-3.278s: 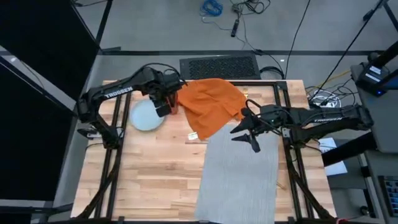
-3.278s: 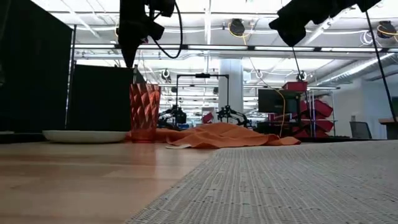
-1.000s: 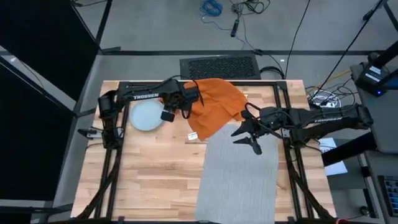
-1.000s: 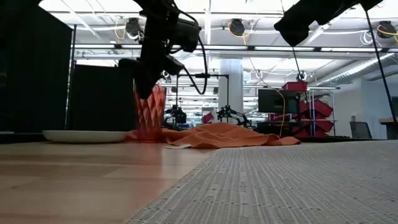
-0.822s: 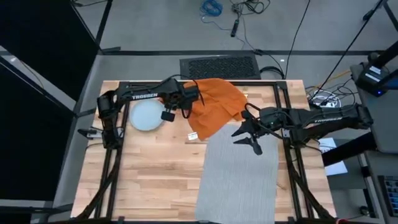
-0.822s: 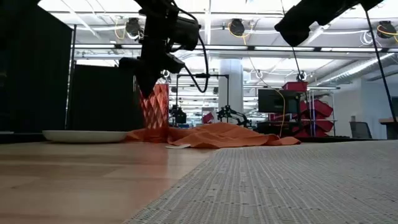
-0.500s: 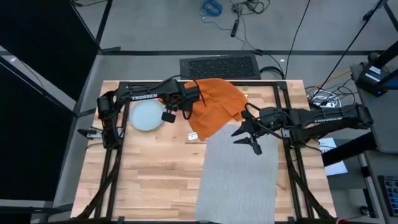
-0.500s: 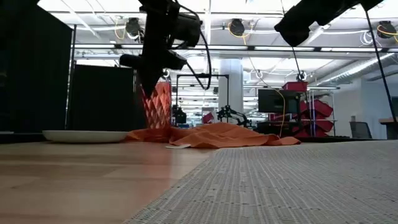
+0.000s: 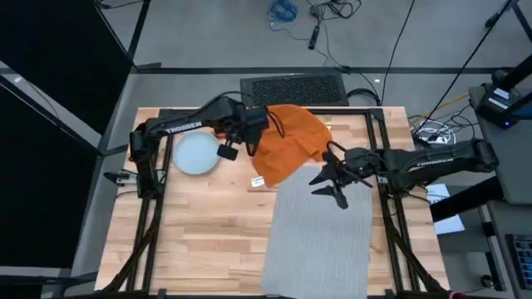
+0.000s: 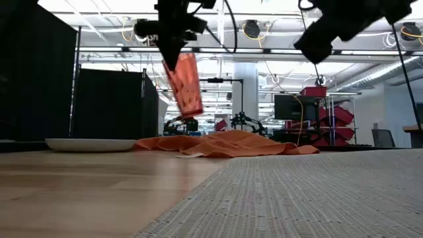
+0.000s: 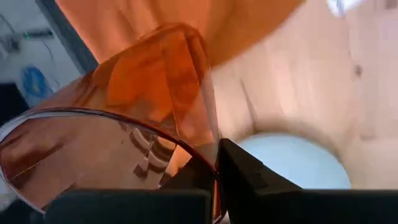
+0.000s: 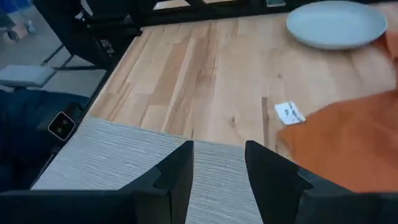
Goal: Set table place
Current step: Move the brown cup
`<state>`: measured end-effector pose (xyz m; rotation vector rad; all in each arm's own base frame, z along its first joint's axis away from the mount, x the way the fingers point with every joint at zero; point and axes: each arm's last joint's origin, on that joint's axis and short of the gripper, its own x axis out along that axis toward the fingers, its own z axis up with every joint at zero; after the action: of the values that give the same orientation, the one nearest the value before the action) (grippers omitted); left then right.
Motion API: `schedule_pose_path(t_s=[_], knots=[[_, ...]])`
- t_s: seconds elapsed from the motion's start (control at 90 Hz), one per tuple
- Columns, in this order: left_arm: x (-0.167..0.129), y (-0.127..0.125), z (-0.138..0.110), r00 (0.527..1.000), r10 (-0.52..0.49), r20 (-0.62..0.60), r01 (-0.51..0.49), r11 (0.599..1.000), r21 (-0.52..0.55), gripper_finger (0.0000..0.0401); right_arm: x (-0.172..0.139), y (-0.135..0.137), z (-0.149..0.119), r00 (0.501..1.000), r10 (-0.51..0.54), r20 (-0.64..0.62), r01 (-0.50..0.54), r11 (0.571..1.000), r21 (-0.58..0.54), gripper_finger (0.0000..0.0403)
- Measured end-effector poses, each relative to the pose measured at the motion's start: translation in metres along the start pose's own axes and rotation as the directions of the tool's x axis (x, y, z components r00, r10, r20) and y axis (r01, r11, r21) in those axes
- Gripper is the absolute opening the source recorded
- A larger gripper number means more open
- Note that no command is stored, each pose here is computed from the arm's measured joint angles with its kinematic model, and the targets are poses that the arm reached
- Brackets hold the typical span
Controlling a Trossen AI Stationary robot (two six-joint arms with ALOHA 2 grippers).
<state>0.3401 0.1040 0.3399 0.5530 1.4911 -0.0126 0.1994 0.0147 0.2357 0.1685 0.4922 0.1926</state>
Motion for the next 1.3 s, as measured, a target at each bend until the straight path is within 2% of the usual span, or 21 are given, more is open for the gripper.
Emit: schedule_pose_path(t_s=[0.111, 0.244, 0.333, 0.556, 0.711, 0.867, 1.122, 1.222, 1.3], knots=[[0.004, 0.006, -0.001, 1.000, 0.008, 0.005, -0.008, 1.000, -0.005, 0.0000, 0.005, 0.003, -0.012, 1.000, 0.012, 0.008, -0.012, 1.000, 0.027, 0.0132], [0.013, 0.008, 0.003, 1.000, -0.002, -0.012, 0.001, 1.000, -0.016, 0.0000, 0.009, 0.008, -0.017, 0.998, -0.059, 0.000, 0.059, 0.998, 0.035, 0.0132], [0.016, 0.006, 0.008, 1.000, -0.007, -0.013, 0.007, 1.000, -0.006, 0.0000, 0.014, 0.010, -0.019, 0.998, -0.070, -0.009, 0.070, 0.997, 0.027, 0.0132], [0.007, 0.017, 0.029, 0.996, 0.055, 0.077, -0.054, 0.998, -0.013, 0.0000, 0.030, 0.011, -0.018, 0.998, -0.063, 0.000, 0.063, 0.997, 0.032, 0.0132], [-0.004, 0.027, 0.036, 0.985, 0.046, 0.168, -0.039, 0.998, -0.044, 0.0000, 0.042, 0.016, -0.020, 0.998, -0.044, -0.045, 0.046, 0.998, 0.037, 0.0132], [-0.001, 0.026, 0.039, 0.984, -0.027, 0.176, 0.034, 0.999, -0.037, 0.0000, 0.053, 0.027, -0.020, 0.997, -0.010, -0.077, 0.012, 0.999, 0.034, 0.0132], [0.017, 0.009, 0.057, 0.982, -0.136, 0.134, 0.136, 0.991, 0.009, 0.0000, 0.064, 0.044, -0.016, 0.995, 0.028, -0.091, -0.026, 0.999, 0.026, 0.0132], [0.013, 0.005, 0.054, 0.981, -0.157, 0.110, 0.159, 0.987, -0.007, 0.0000, 0.066, 0.049, -0.018, 0.995, 0.024, -0.101, -0.022, 0.999, 0.029, 0.0132], [0.013, 0.007, 0.042, 0.980, -0.193, 0.054, 0.197, 0.978, -0.064, 0.0000, 0.067, 0.053, -0.019, 0.993, 0.037, -0.108, -0.034, 0.999, 0.032, 0.0132]])
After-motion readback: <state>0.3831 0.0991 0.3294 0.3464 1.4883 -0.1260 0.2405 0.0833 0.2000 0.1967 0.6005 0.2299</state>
